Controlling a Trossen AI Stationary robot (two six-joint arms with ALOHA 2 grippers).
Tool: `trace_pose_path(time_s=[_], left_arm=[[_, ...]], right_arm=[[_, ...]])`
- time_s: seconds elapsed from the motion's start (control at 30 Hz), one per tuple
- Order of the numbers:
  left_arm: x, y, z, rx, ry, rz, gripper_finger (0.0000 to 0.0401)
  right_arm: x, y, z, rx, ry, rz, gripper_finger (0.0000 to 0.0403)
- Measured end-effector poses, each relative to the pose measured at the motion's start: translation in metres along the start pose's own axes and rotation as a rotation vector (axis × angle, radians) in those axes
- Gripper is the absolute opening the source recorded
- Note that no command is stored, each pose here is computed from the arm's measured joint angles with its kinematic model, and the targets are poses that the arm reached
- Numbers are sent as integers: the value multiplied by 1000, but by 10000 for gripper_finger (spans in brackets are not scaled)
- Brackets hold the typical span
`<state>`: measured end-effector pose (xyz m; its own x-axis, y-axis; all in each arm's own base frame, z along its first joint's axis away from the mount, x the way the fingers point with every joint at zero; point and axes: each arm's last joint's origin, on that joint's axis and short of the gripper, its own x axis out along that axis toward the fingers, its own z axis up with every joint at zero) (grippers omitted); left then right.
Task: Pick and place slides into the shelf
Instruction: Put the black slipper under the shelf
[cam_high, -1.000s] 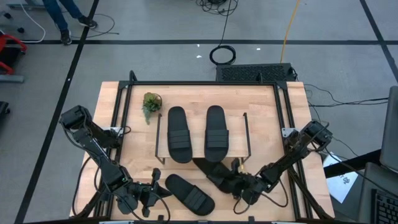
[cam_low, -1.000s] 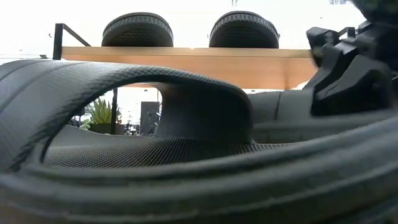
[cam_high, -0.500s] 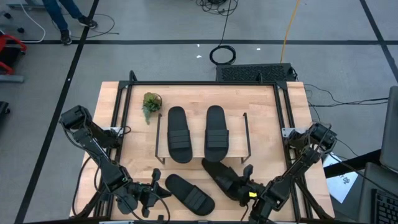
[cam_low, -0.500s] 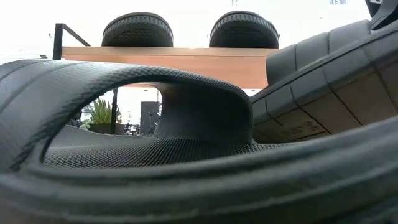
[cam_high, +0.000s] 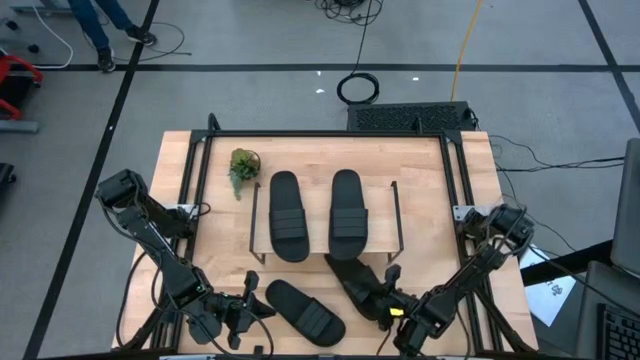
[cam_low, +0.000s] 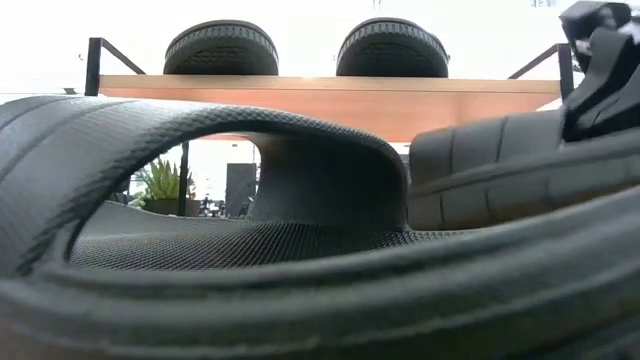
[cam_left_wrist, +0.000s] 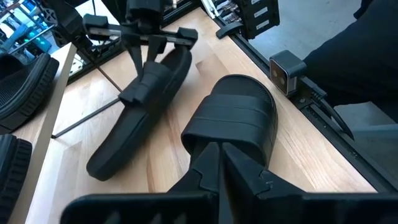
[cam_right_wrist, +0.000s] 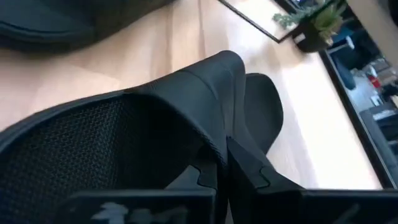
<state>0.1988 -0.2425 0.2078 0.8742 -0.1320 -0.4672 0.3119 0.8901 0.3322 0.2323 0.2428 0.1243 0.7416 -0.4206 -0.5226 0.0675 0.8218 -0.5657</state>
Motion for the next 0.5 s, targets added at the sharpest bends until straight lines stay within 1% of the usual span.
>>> trace_pose_path(time_s=[0.13, 0.23, 0.3, 0.4, 0.5], left_arm=[[0, 0, 0, 1, 0, 0, 3], [0, 0, 0, 1, 0, 0, 4], [0, 0, 0, 2, 0, 0, 10], [0, 0, 0, 1, 0, 0, 19], [0, 0, 0, 1, -1, 0, 19]], right_arm=[[3, 4, -11, 47, 40, -27, 0], [2, 7, -13, 81, 83, -76, 0], [3, 9, -10, 94, 119, -100, 0], [7, 14, -3, 72, 180, -138, 0], [19, 17, 5, 75, 231, -165, 0]])
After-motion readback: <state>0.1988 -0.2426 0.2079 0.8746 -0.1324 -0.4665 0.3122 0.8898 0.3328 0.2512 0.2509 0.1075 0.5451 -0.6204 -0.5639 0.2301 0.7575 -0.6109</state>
